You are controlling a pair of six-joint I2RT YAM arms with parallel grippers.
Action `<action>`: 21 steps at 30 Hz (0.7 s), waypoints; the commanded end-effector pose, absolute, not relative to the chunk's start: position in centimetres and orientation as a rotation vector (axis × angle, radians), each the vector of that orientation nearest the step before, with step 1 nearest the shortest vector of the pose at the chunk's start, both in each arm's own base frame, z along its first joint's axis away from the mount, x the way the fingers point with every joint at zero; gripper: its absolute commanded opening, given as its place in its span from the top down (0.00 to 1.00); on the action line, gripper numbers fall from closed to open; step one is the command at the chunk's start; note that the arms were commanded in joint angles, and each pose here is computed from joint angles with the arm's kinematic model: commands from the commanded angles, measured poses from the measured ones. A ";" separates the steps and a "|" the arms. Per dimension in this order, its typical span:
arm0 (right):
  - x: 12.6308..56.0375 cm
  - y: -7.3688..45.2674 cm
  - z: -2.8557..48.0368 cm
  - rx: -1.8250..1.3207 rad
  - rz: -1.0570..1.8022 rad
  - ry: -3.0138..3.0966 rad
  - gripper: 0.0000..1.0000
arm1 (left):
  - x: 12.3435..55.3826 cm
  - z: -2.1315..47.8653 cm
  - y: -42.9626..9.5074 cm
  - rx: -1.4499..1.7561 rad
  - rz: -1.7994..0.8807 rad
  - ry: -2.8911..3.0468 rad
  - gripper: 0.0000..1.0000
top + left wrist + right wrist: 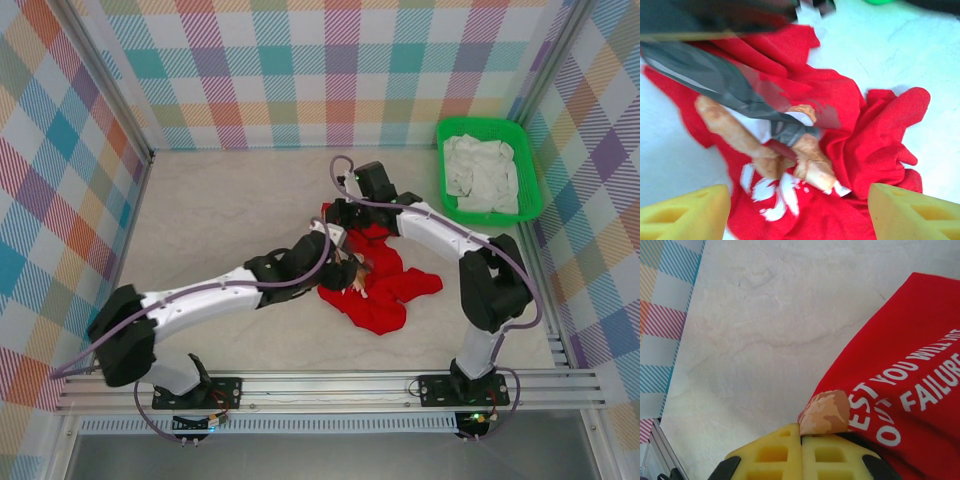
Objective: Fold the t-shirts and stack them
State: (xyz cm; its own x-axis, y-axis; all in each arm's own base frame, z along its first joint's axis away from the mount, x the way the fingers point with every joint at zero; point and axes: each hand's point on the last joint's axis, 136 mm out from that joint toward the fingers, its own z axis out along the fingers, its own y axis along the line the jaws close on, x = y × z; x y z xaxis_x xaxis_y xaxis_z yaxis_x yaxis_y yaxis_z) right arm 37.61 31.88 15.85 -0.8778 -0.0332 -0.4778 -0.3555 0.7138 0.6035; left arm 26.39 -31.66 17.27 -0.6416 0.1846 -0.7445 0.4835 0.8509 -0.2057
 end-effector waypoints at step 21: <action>29.4 31.4 15.3 -0.385 0.805 2.619 0.51 | 29.0 20.3 -19.8 0.132 -0.079 2.380 0.03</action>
State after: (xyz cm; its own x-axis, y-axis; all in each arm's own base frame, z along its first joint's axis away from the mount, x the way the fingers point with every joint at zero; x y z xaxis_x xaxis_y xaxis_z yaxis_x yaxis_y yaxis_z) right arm 29.54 33.80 11.75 -0.9203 -0.1678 -0.3534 -0.3475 0.7655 0.5416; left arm 28.51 -20.03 20.40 -0.6877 0.0986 -0.7193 0.1435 0.9896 -0.0015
